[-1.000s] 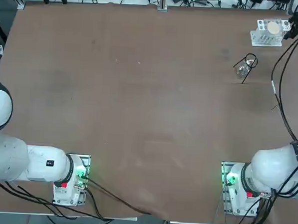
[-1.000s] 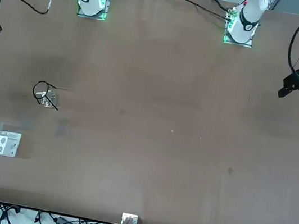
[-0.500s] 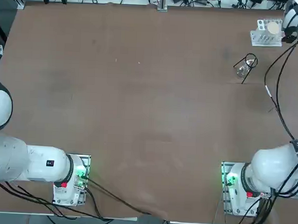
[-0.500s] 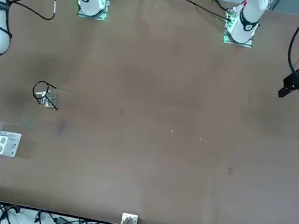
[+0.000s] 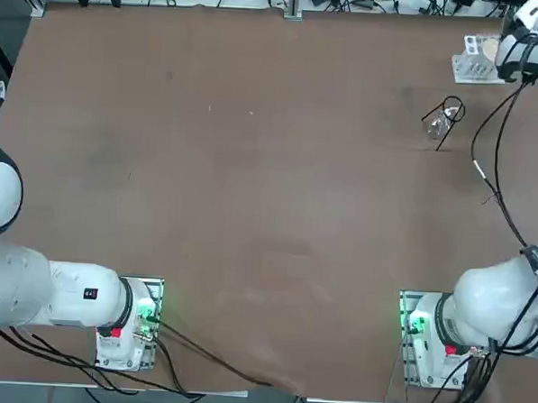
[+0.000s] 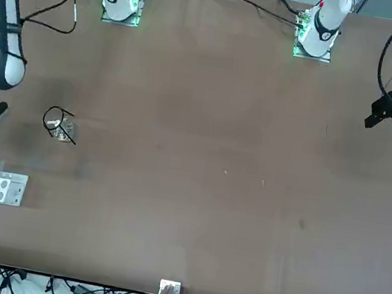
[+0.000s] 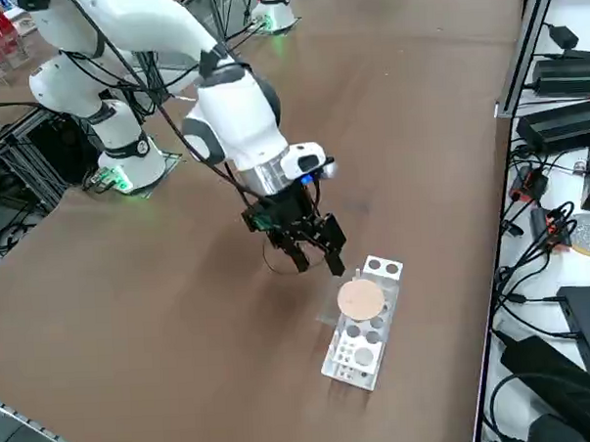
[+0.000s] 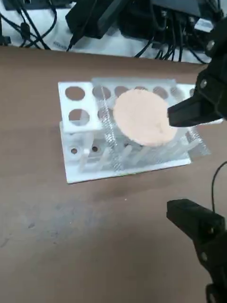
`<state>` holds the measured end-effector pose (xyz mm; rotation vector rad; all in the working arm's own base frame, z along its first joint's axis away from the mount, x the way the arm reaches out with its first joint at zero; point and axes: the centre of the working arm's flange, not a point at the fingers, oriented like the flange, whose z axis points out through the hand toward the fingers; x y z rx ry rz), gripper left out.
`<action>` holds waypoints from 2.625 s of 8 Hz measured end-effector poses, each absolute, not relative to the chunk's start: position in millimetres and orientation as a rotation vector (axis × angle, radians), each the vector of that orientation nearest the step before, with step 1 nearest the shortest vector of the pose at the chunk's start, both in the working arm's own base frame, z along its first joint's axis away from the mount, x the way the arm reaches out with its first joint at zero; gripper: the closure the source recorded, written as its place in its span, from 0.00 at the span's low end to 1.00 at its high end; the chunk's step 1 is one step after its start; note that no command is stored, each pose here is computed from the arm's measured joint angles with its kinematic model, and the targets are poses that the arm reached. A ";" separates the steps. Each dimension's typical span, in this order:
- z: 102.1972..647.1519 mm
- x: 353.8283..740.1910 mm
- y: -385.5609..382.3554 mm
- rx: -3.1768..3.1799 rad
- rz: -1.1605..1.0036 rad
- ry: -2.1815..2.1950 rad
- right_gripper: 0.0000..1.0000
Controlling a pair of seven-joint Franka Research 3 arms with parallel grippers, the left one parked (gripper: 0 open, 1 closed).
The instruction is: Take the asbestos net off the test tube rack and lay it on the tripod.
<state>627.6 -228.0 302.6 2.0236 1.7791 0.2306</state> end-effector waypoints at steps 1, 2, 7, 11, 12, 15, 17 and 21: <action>294.4 629.0 -226.8 2.012 0.239 1.778 0.07; 286.6 630.3 -225.8 2.001 0.247 1.776 0.07; 271.3 633.5 -224.5 1.960 0.269 1.771 0.21; 269.9 644.2 -226.1 1.916 0.269 1.779 0.30; 267.3 645.4 -226.6 1.916 0.268 1.779 0.38; 261.0 646.6 -228.2 1.918 0.265 1.781 0.50; 260.7 646.5 -228.6 1.918 0.265 1.780 0.63; 267.3 648.0 -230.7 1.910 0.271 1.771 0.91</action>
